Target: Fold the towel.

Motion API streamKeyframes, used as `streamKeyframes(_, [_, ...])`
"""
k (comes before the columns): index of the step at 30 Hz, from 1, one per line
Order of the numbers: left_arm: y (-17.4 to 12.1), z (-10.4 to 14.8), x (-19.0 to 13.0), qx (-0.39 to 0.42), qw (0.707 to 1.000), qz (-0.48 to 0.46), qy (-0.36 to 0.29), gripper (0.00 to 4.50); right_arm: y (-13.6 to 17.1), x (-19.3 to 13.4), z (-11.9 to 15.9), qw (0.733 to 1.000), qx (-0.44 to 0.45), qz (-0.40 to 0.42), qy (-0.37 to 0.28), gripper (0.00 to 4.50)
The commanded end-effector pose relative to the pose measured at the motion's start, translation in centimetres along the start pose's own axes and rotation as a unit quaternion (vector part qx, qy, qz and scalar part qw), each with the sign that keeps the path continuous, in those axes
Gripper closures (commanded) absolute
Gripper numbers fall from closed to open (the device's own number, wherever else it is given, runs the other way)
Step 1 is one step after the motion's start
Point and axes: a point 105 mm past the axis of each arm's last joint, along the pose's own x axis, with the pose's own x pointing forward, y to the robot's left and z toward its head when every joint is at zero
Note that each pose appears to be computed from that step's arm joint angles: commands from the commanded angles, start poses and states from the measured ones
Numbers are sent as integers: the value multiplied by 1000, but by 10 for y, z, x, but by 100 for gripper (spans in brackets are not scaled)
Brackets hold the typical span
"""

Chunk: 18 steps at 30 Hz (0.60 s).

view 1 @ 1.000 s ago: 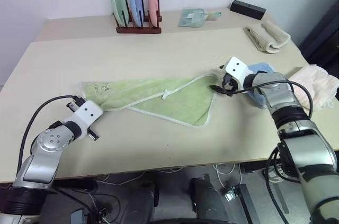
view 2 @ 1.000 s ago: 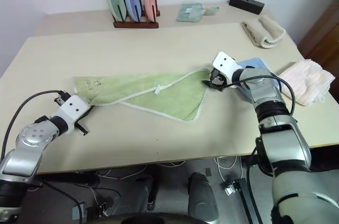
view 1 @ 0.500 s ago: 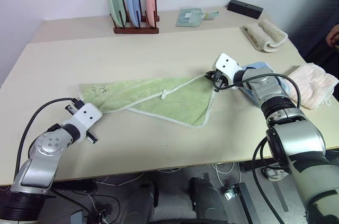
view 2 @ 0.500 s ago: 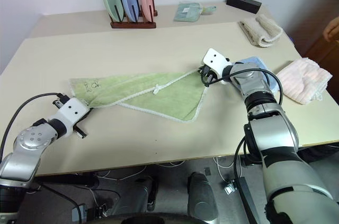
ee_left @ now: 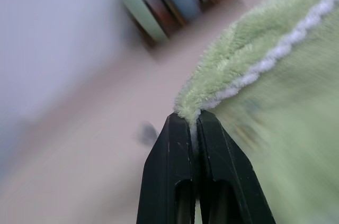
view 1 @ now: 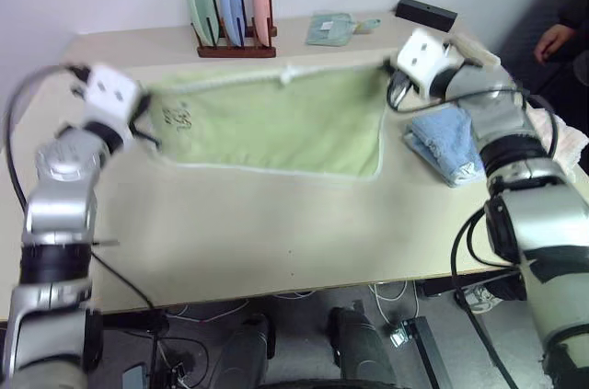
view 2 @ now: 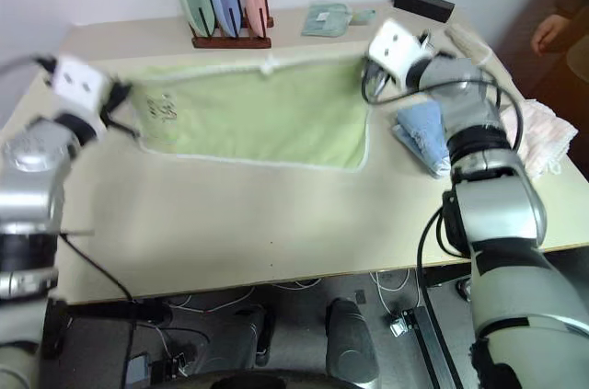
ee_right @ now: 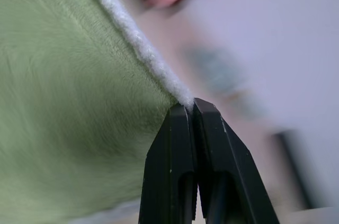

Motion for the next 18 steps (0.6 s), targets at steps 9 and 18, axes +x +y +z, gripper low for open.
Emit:
streamKeyframes(9, [21,2,-54,-11,997,-73,-7,450,16,-42,64,981,-21,128,-144,443])
streamKeyframes(18, [-41,-72,-169,-74,950,-232,195,450,124,-132,28,926,106,362,-36,443])
